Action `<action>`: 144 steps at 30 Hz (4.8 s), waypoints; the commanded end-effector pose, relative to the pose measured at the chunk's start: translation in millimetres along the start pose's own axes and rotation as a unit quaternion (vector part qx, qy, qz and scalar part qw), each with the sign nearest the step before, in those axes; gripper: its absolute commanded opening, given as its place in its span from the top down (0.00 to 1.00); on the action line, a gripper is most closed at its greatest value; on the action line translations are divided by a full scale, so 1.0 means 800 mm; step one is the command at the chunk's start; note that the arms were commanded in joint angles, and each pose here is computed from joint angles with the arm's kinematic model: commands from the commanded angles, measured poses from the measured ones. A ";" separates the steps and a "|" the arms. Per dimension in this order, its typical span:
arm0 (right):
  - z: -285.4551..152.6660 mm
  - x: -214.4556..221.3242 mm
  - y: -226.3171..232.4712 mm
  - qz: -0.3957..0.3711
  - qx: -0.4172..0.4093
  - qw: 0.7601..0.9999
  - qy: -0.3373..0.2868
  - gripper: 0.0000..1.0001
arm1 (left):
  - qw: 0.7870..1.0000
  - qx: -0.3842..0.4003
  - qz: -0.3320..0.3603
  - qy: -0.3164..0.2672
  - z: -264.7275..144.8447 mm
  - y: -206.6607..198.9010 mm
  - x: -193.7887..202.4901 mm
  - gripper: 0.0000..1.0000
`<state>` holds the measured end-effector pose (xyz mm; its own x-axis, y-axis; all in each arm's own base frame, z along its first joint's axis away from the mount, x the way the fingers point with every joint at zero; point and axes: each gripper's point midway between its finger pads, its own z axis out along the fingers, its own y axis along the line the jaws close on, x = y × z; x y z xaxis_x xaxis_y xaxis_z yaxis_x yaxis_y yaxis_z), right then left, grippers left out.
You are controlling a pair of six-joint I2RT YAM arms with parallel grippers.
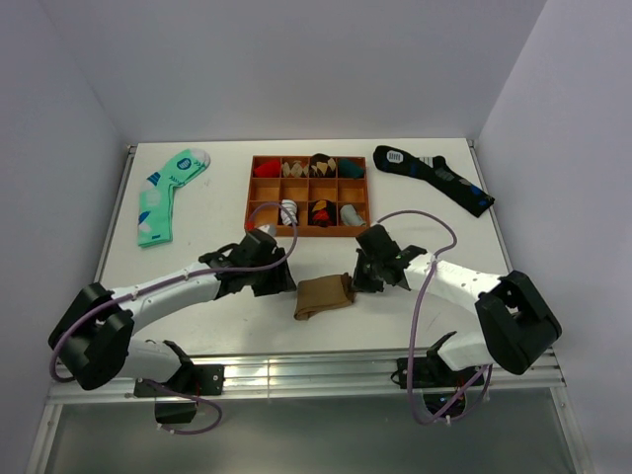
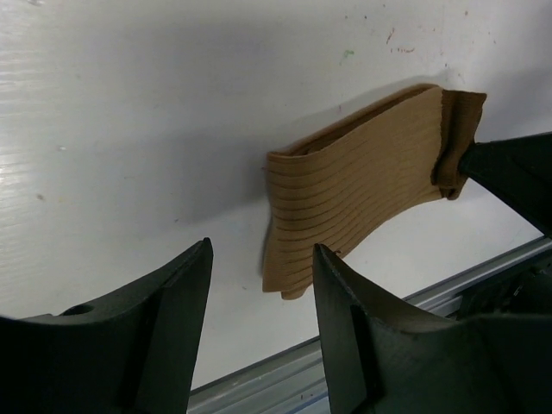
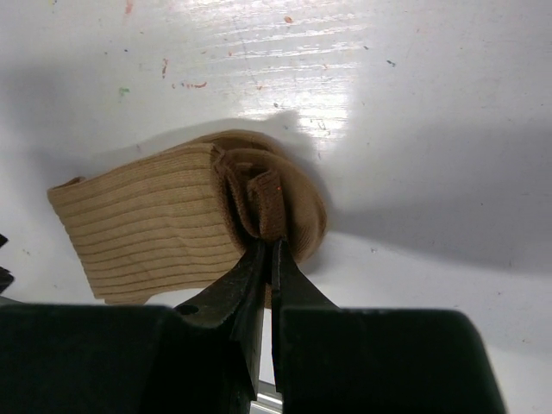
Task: Roll the socks
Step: Fold the sock at the center of the board, then adjust the sock at the center of the board.
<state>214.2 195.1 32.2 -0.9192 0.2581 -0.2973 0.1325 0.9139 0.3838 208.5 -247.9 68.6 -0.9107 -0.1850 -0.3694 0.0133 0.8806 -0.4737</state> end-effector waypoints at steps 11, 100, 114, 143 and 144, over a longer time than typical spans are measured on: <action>0.008 0.000 -0.020 0.001 0.013 1.000 -0.004 1.00 | 0.999 0.034 0.016 0.027 0.035 -0.023 0.018 0.44; 0.026 -0.011 -0.057 -0.055 0.131 0.990 -0.019 0.82 | 0.996 -0.052 0.072 -0.018 0.033 -0.053 -0.016 0.25; 0.046 -0.041 0.003 -0.127 0.071 0.989 -0.016 0.82 | 0.996 -0.074 0.044 -0.029 0.061 -0.024 -0.053 0.25; 0.068 -0.044 0.052 -0.175 0.049 0.983 -0.002 0.86 | 0.993 -0.117 0.014 -0.014 0.043 0.022 -0.013 0.47; 0.069 -0.046 0.054 -0.175 0.047 0.983 -0.004 0.86 | 0.993 -0.113 0.016 -0.011 0.041 0.018 -0.006 0.47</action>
<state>275.5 240.4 19.6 -0.9043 -0.0431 -0.4247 -0.1388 0.9705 0.1972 239.7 -243.0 24.3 -0.9052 -0.1537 -0.3961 -0.0590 0.9687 -0.2410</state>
